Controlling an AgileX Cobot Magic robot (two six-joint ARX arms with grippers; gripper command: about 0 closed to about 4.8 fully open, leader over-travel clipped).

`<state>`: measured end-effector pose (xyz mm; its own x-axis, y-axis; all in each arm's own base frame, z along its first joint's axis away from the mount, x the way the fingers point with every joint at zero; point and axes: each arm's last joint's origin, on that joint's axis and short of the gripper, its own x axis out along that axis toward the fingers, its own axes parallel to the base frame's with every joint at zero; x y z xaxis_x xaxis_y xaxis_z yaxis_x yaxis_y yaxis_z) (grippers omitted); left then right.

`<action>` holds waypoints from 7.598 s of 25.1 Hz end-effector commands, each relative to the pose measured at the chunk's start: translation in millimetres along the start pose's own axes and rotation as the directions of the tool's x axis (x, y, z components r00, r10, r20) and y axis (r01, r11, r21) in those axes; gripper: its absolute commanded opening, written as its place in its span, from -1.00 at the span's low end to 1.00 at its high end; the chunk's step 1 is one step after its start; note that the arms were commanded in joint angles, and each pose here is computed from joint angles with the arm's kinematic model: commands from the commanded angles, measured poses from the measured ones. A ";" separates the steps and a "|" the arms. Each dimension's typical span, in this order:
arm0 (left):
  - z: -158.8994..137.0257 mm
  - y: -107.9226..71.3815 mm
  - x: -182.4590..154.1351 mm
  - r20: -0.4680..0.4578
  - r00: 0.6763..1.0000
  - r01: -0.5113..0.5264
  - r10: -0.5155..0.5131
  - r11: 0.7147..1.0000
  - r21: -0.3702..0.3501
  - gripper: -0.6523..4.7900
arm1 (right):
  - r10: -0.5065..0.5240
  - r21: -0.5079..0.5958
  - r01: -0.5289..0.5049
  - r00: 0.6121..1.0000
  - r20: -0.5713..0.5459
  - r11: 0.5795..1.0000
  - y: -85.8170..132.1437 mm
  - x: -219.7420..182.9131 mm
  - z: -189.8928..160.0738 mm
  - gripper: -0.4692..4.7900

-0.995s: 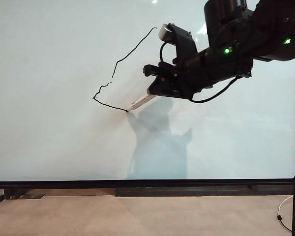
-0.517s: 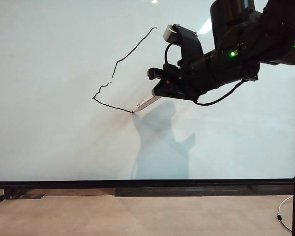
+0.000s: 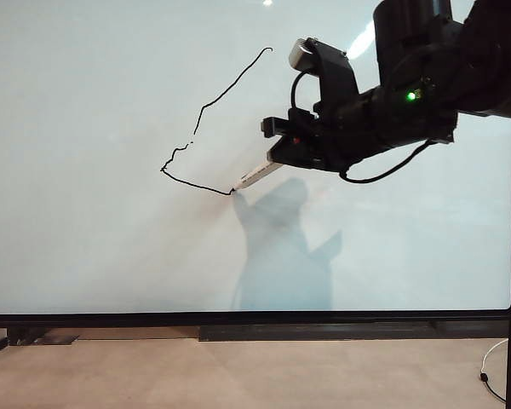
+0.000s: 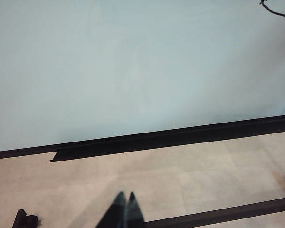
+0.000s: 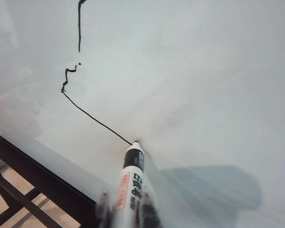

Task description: Pick up the pen on the shelf to the right of the whiteboard and draw a triangle.

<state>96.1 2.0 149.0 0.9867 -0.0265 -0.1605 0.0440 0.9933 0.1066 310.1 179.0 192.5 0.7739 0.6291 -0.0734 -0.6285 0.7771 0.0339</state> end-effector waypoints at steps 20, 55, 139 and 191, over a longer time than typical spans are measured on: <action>0.5 -0.1 -0.3 -0.002 1.000 0.004 -0.004 1.000 0.001 -0.78 | -0.116 -0.024 0.117 0.991 0.062 0.993 -22.8 -40.1 0.7 -0.84; 0.4 -0.1 -0.3 -0.002 1.000 0.004 -0.004 1.000 0.001 -0.78 | -0.300 -0.018 0.303 0.948 0.103 0.953 -73.6 -101.3 -2.4 -0.84; 0.4 -0.1 -0.3 -0.002 1.000 0.004 -0.004 1.000 0.001 -0.78 | -0.292 0.655 -0.143 0.811 0.507 0.742 2.0 -39.8 51.6 -0.84; 0.4 -0.1 -0.3 -0.002 1.000 0.004 -0.004 1.000 0.001 -0.78 | -0.401 0.730 0.015 0.844 0.357 0.683 -38.1 -68.0 1.2 -0.84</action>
<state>96.1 2.0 149.1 0.9867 -0.0269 -0.1601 0.0443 0.9933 0.1066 280.9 107.9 196.8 0.9251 0.2581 0.2784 -0.3773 0.5442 0.7493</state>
